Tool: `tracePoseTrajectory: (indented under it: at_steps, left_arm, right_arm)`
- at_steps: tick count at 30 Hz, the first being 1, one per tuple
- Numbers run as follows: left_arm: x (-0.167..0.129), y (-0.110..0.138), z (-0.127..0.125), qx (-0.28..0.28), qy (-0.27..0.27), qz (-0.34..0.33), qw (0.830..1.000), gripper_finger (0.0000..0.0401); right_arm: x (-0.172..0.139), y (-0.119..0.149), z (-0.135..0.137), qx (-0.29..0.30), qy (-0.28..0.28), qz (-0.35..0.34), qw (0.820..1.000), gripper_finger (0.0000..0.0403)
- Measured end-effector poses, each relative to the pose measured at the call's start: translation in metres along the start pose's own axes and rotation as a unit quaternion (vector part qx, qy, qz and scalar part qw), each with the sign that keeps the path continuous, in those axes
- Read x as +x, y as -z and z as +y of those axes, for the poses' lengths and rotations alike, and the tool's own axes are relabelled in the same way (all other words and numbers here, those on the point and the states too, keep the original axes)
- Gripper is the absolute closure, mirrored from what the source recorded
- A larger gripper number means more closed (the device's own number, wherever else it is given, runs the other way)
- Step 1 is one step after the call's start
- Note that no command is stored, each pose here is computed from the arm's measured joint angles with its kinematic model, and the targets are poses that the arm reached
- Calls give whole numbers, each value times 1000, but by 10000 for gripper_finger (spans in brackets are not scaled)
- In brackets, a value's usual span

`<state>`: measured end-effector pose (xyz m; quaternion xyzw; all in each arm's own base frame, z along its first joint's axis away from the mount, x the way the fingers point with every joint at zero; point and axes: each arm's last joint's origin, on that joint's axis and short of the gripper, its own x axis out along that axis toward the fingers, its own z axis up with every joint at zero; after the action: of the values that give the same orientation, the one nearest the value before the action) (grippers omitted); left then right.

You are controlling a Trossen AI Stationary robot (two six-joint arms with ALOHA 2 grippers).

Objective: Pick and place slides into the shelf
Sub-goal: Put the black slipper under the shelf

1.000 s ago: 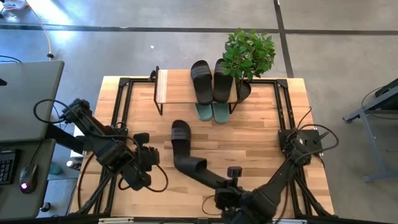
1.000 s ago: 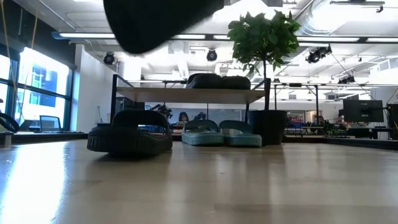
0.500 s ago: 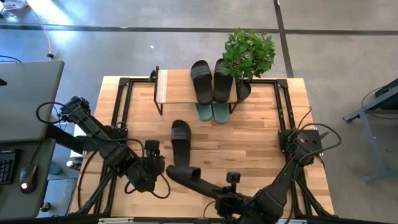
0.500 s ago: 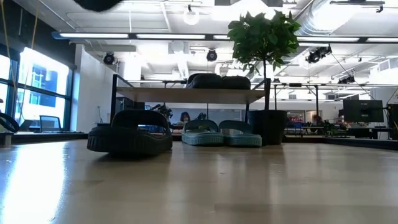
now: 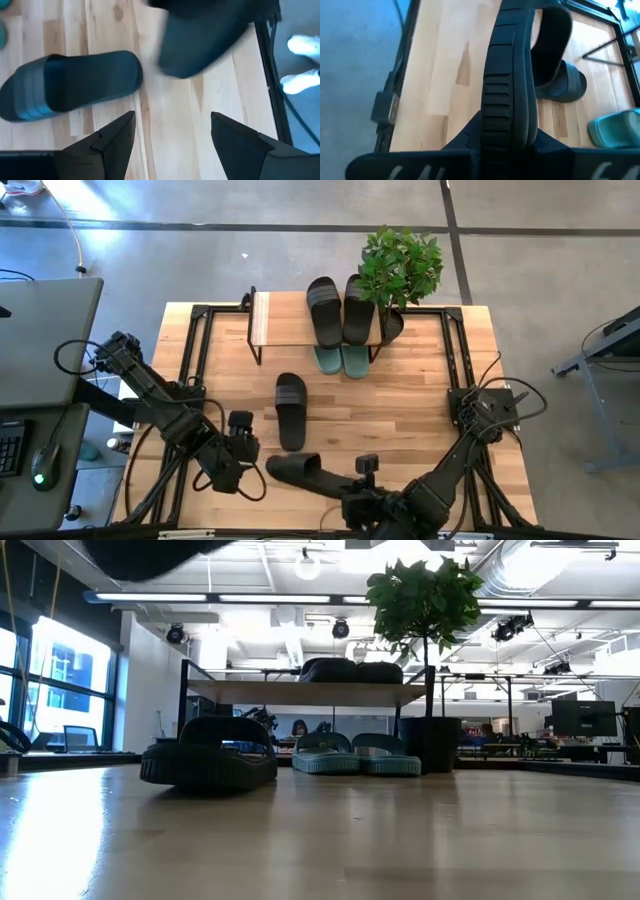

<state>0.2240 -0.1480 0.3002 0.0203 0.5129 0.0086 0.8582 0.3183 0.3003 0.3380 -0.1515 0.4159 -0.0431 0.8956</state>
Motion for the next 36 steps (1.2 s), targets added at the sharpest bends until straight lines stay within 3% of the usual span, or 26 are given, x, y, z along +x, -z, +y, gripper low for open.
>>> tracePoseTrajectory:
  at_steps: [5,9,15,36]
  left_arm:
    - [-19,-2,8,-14,0,-59,998,189]
    - [-22,-9,5,7,16,-100,995,221]
    - [-16,-13,0,34,34,-97,994,252]
    - [-13,-23,-8,51,53,-137,988,263]
  right_arm:
    - [-8,1,10,-11,-2,-27,1000,366]
    - [-7,-5,12,8,-17,-47,999,366]
    - [-4,-9,8,18,-9,-55,998,366]
    - [11,-28,-6,18,-43,-78,996,367]
